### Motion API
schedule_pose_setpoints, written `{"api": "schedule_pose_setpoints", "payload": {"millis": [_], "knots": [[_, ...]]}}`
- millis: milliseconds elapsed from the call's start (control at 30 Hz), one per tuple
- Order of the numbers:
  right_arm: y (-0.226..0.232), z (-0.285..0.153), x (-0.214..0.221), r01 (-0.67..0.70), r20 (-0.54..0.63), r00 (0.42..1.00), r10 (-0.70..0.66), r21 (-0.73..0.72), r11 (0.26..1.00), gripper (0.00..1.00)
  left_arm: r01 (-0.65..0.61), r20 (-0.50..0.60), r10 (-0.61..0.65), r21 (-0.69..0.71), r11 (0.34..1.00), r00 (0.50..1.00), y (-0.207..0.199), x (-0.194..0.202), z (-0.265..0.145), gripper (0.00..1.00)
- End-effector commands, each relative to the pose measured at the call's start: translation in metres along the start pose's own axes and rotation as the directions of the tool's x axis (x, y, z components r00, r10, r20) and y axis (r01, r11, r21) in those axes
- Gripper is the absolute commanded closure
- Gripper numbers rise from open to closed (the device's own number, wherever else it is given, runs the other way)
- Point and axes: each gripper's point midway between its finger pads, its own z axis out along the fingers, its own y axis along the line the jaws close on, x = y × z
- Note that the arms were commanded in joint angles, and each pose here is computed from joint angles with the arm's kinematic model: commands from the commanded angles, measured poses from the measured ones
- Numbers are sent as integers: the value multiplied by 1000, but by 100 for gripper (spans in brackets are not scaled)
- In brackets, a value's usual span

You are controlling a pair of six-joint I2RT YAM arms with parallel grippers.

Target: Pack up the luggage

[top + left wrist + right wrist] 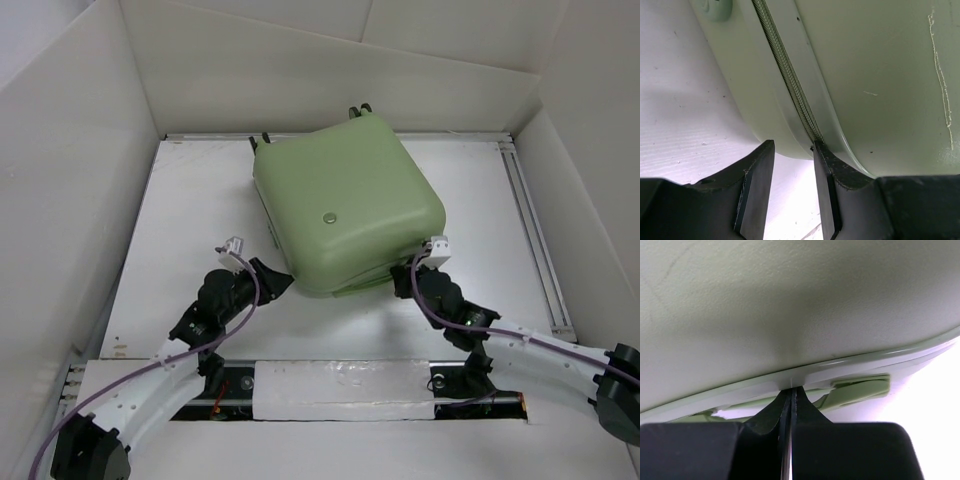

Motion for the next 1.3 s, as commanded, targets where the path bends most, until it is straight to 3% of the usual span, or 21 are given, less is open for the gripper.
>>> {"api": "schedule_pose_setpoints", "payload": {"millis": [0,67,133,267,533,600,767,867,967,1133,1267], "knots": [[51,-5,-37,-119,56,990,132,-201,972,100,-39,93,26,132,990,995,-51,-39,3,67],[84,-15,-33,-103,-17,995,103,-308,946,100,-41,99,27,139,989,995,-56,-43,7,68],[100,-23,-10,-72,-128,991,30,-335,940,100,-38,92,26,131,991,995,-56,-44,12,69],[141,-44,2,-48,-226,973,-52,-416,908,100,-27,81,13,175,984,997,-67,-46,16,72],[231,-68,11,-161,-290,957,-20,-586,794,100,-2,39,-7,230,973,999,-81,-39,18,73],[252,-65,34,-140,-309,949,-63,-591,795,100,0,7,-2,240,971,1000,-82,-33,18,73],[308,-55,41,-115,-263,963,-56,-591,798,100,-20,-83,45,276,961,996,-102,-27,6,74],[323,-41,50,-79,-205,978,-40,-538,840,100,-50,-98,83,300,953,992,-117,-32,-9,74],[309,-15,55,-104,-100,992,72,-366,925,100,-51,-121,97,336,940,988,-125,-28,-19,74],[303,18,67,-220,10,973,230,-246,944,100,-9,-156,69,359,933,985,-128,-21,-26,74],[304,1,56,-258,48,960,276,-233,938,100,-30,-129,77,331,943,989,-126,-26,-34,74]]}}
